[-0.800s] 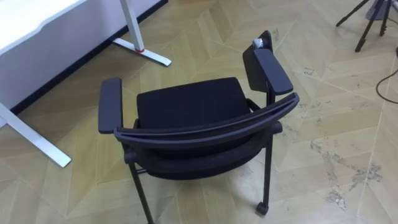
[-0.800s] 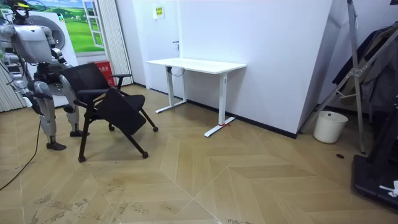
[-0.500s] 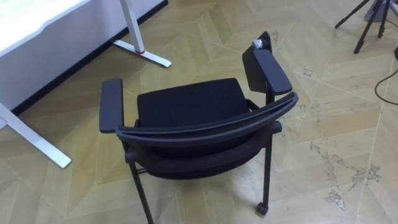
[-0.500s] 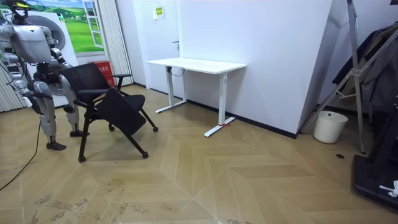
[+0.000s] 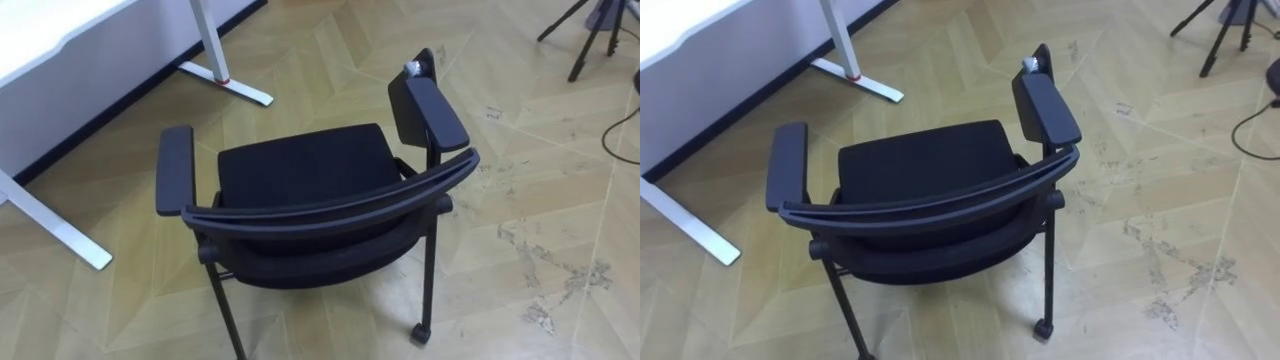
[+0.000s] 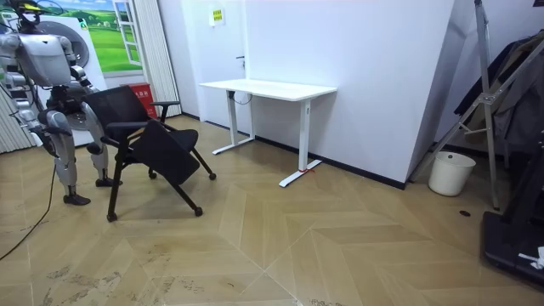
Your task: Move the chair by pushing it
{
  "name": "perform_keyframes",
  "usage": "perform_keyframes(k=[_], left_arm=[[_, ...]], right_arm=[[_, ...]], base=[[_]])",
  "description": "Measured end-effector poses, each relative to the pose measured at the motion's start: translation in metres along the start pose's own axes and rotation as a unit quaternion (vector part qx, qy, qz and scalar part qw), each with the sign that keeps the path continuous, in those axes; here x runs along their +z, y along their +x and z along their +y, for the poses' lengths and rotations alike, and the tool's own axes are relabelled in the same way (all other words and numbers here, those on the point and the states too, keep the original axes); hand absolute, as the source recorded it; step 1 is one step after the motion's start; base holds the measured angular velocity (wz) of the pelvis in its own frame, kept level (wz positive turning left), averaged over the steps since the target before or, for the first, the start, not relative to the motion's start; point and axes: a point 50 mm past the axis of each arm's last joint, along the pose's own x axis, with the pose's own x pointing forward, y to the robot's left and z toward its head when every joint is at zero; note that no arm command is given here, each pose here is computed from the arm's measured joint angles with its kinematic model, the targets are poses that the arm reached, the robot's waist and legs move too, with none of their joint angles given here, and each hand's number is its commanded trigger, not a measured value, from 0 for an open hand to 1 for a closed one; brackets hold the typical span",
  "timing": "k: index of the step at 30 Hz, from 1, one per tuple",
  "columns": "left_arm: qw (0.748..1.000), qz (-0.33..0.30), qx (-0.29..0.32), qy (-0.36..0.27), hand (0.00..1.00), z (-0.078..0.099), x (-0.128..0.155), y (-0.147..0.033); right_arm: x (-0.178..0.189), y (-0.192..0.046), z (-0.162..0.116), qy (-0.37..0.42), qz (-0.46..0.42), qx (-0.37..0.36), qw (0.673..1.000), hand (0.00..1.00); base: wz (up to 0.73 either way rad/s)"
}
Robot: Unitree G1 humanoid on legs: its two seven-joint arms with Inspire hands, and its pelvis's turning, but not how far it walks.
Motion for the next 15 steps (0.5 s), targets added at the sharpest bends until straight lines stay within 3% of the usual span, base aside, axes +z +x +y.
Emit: perform_keyframes(k=[15], left_arm=[[1.0, -0.002, 0.003, -0.007, 0.0, 0.0017, -0.0034, -0.0014]], right_arm=[[0.001, 0.0002, 0.0001, -0.001, -0.001, 0.0, 1.0, 0.0]], base=[[0.01]])
